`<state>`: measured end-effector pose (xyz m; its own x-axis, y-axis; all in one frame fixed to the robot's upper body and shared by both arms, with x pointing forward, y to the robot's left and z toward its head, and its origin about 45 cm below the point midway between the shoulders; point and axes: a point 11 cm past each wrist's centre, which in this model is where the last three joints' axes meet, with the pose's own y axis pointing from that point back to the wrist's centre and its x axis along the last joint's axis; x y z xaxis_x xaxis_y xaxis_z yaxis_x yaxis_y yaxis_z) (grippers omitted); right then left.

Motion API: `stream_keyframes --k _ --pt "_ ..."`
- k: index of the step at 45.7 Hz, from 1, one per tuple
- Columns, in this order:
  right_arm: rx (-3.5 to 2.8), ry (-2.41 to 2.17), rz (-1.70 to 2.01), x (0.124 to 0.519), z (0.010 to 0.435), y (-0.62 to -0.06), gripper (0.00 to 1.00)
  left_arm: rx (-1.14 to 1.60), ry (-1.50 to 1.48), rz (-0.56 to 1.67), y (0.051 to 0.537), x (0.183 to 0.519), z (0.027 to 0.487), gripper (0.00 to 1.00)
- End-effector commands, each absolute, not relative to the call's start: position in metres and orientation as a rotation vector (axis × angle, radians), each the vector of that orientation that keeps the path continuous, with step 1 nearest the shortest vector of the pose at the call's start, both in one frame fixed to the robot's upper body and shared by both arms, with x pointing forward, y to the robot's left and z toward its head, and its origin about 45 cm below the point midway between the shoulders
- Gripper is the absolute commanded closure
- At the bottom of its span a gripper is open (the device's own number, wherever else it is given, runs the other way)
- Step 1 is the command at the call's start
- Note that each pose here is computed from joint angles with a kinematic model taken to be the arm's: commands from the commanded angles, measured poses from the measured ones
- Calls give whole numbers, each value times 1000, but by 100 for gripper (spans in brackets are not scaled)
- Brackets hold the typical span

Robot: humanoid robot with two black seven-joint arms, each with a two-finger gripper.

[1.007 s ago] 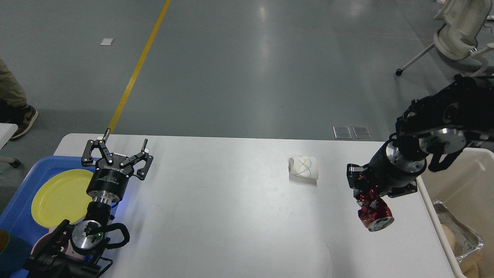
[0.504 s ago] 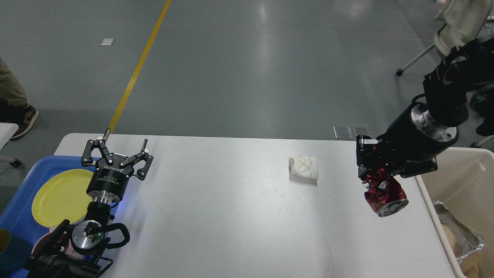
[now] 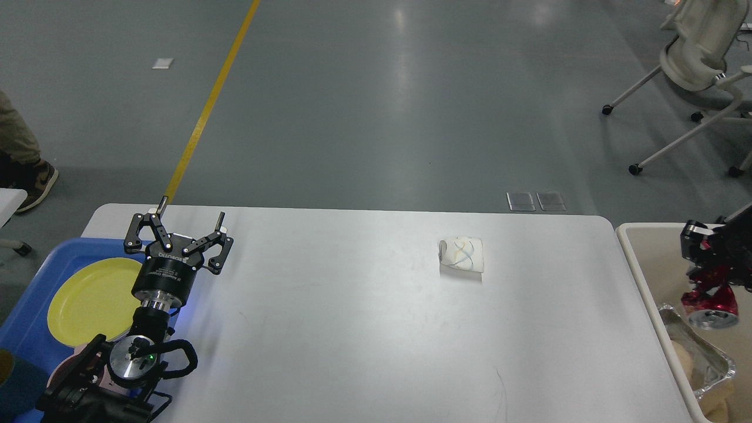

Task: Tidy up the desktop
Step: 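Lift the red can and carry it into the white bin, then open the right gripper inside the bin to release the can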

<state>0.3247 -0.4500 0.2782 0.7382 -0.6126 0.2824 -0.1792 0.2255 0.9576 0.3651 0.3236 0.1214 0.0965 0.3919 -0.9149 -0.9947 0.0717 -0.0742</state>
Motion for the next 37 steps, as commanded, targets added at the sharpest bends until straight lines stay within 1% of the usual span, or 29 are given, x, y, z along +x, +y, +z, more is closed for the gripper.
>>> stream_keyframes --k 1,6,12,19,26,30,37 --pt "1250 -791 -358 322 244 -506 100 -909 873 1272 324 365 121 4" --pt "1201 -867 -351 313 208 -537 100 -910 872 1271 324 365 122 4" --pt "1090 -1010 -275 302 179 -574 100 -910 872 1271 324 365 122 4" --pt "944 -1084 -193 269 133 -605 100 -909 873 1272 324 365 121 4" --pt "913 -1155 -148 253 88 -605 100 -910 872 1271 324 365 122 4" --pt "920 -1194 -124 253 71 -597 100 -910 872 1271 324 365 122 4" --pt "935 -1255 -109 258 59 -586 100 -910 872 1271 324 365 122 4"
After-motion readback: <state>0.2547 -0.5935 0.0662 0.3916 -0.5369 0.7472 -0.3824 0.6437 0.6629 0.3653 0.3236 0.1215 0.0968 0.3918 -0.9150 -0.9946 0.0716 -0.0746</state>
